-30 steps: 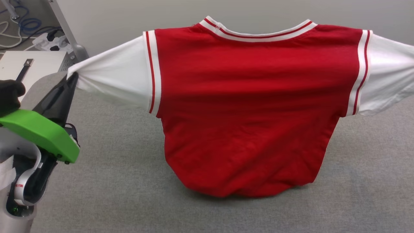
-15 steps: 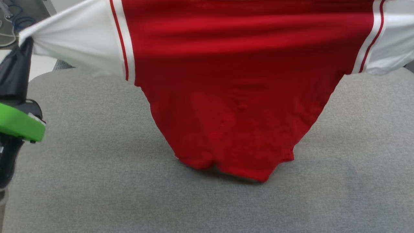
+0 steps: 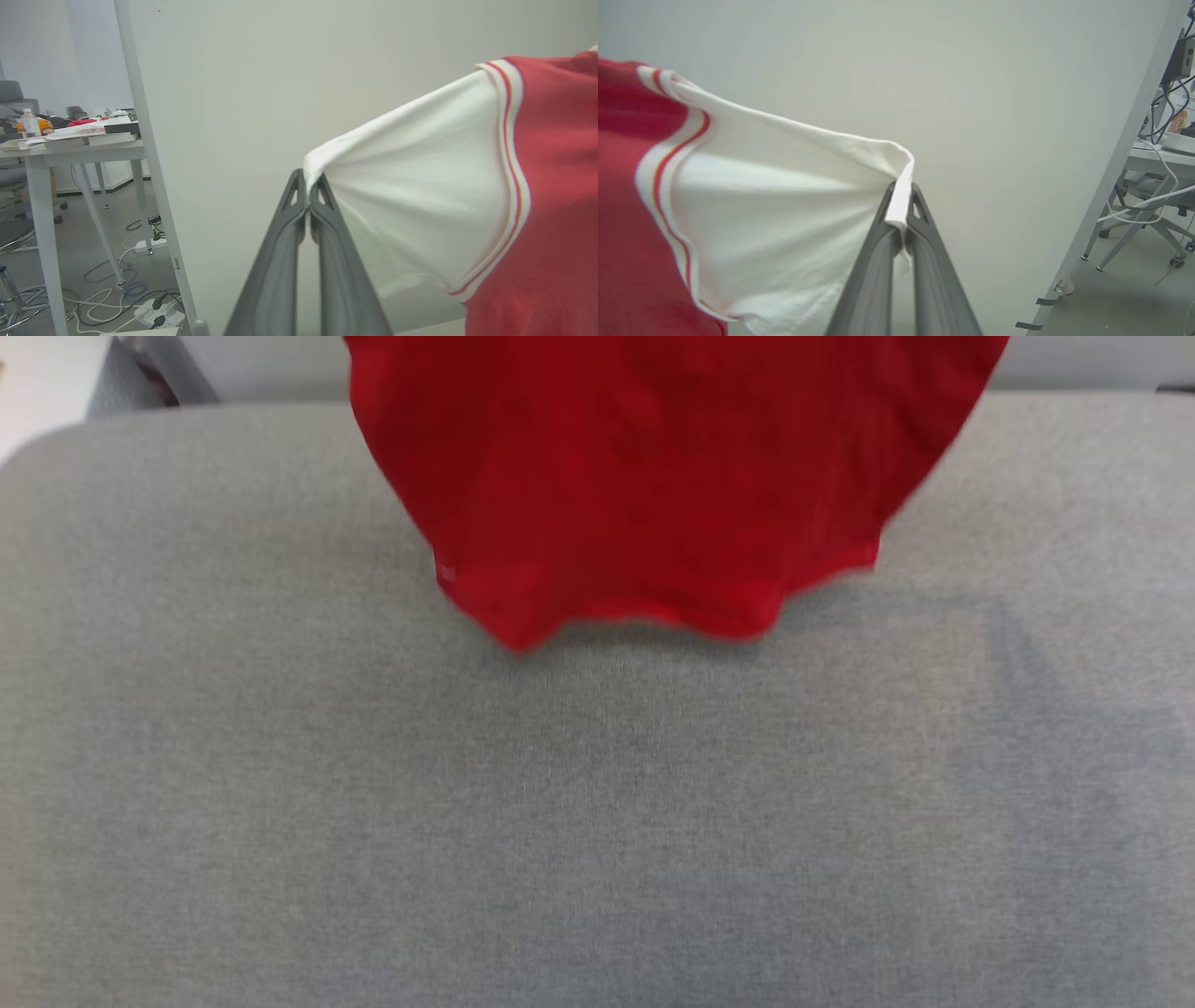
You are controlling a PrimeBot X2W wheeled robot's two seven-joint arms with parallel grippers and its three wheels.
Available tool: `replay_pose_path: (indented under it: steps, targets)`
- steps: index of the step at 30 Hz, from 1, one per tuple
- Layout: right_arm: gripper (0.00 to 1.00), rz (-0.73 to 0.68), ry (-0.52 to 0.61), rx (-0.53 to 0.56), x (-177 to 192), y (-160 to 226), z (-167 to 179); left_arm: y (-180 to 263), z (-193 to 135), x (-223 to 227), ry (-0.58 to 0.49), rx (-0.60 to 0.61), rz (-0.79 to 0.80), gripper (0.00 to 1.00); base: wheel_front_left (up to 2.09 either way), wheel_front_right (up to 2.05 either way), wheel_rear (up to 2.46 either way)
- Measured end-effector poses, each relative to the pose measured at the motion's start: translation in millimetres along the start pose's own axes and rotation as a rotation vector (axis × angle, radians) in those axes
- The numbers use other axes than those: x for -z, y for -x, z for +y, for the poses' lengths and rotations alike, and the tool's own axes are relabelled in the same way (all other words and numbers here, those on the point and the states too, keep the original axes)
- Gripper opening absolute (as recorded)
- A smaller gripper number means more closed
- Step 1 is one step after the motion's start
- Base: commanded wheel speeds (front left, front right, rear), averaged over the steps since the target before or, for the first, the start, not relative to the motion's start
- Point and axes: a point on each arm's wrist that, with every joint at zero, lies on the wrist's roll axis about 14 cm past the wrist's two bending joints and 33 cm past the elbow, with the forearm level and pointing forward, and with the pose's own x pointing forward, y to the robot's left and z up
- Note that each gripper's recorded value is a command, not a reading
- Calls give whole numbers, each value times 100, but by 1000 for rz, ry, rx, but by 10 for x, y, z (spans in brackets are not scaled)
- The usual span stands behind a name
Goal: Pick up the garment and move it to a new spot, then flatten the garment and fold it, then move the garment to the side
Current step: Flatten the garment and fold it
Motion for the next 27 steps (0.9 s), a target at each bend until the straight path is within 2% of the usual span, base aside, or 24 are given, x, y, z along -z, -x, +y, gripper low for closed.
replay_pose_path:
  steps: [12, 16, 20, 27]
  targets:
    - [0, -115, 10, 46, 184, -1073, -111, -1054, 320, 277, -68, -45, -89, 0, 0, 0, 0]
    - [0, -128, 20, 65, 444, -1361, -133, -1370, 379, 488, -58, -66, -125, 0, 0, 0, 0]
    - [0, -86, 4, 81, 897, -1576, -124, -1574, 389, 835, -39, -75, -129, 0, 0, 0, 0]
    - [0, -88, -33, 91, 1525, -1724, -42, -1630, 432, 1459, -12, -99, -135, 0, 0, 0, 0]
